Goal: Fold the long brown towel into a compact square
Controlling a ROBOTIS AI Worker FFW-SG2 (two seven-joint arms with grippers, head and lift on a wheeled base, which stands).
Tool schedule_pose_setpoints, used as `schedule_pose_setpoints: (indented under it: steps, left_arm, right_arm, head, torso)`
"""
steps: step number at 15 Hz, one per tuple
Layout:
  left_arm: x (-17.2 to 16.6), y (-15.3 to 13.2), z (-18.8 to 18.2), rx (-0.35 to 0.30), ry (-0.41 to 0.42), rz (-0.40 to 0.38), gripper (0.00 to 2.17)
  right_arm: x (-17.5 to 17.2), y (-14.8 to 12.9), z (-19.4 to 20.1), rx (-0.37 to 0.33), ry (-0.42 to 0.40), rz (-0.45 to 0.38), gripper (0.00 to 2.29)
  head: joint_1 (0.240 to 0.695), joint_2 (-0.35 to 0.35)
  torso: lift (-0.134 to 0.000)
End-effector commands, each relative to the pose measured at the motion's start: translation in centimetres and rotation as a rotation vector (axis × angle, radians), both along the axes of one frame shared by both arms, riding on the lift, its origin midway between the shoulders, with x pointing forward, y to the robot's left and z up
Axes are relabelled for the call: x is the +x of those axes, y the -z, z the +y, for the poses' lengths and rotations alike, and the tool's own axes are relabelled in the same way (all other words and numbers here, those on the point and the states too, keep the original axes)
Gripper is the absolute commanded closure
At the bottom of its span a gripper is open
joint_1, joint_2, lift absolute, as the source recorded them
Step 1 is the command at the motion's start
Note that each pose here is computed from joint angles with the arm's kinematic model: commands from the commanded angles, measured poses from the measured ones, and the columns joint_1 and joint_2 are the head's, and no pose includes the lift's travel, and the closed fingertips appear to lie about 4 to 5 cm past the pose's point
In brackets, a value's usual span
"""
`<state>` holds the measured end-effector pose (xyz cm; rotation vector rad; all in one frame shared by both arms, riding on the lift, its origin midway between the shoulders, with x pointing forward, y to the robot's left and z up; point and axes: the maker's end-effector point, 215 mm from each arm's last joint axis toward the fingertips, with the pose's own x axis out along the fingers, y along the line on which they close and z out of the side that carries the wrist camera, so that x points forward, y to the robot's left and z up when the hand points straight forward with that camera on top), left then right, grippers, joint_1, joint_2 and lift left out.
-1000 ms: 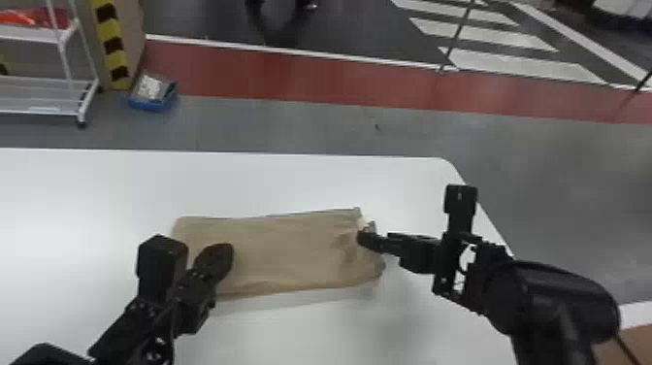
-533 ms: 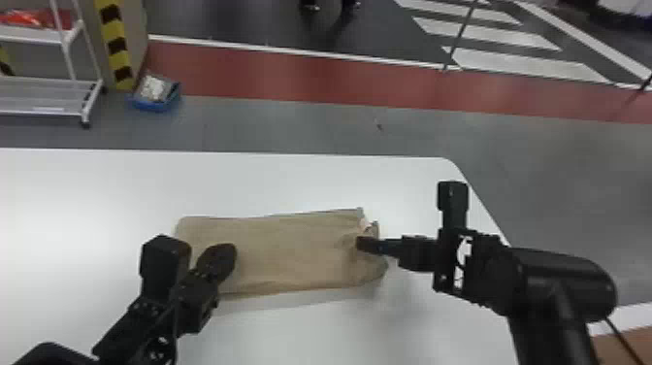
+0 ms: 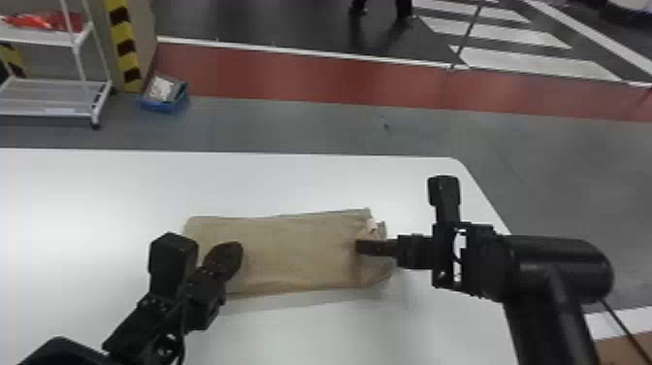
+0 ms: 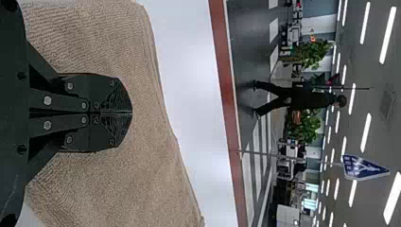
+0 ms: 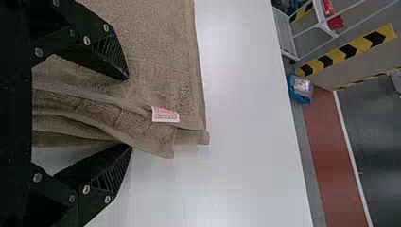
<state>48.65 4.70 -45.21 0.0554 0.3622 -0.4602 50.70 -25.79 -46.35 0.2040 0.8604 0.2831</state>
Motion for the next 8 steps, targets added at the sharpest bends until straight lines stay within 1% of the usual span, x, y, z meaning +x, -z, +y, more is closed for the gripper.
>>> schedule_pose_setpoints:
  steps: [1, 2, 3, 4, 5, 7, 8]
  left_arm:
    - [0.0, 0.1, 0.0, 0.001, 0.000, 0.002, 1.92]
    - [0.0, 0.0, 0.0, 0.001, -0.001, 0.001, 1.92]
    - [0.0, 0.1, 0.0, 0.001, 0.000, 0.002, 1.92]
    - [-0.1, 0.2, -0.1, 0.002, 0.002, 0.005, 1.92]
    - [-0.1, 0.0, -0.2, 0.001, 0.003, 0.001, 1.92]
    - [-0.3, 0.5, -0.2, 0.007, 0.005, 0.016, 1.92]
    - [-0.3, 0.5, -0.2, 0.010, 0.005, 0.017, 1.92]
  right_arm:
    - [-0.8, 0.5, -0.4, -0.070, 0.000, 0.048, 0.40]
    - [-0.8, 0.2, -0.7, -0.093, 0.003, 0.037, 0.40]
    - [-0.7, -0.4, -0.7, -0.102, 0.002, 0.027, 0.40]
    - [-0.7, -0.5, -0.9, -0.106, 0.002, 0.035, 0.41]
    - [-0.6, -0.6, -0.9, -0.107, -0.003, 0.035, 0.53]
    - [-0.4, -0.9, -0.2, -0.094, -0.019, 0.029, 1.39]
    - [-0.2, -1.2, 0.2, -0.074, -0.027, 0.020, 1.61]
  head:
    - [0.695, -0.232]
    - [0.695, -0.232]
    - [0.695, -0.238]
    - [0.695, -0.240]
    - [0.695, -0.241]
    - [0.695, -0.243]
    - [0.695, -0.243]
  torso:
    - [-0.125]
    - [-0.125]
    - [-0.125]
    - [-0.125]
    - [-0.125]
    - [-0.125]
    - [-0.125]
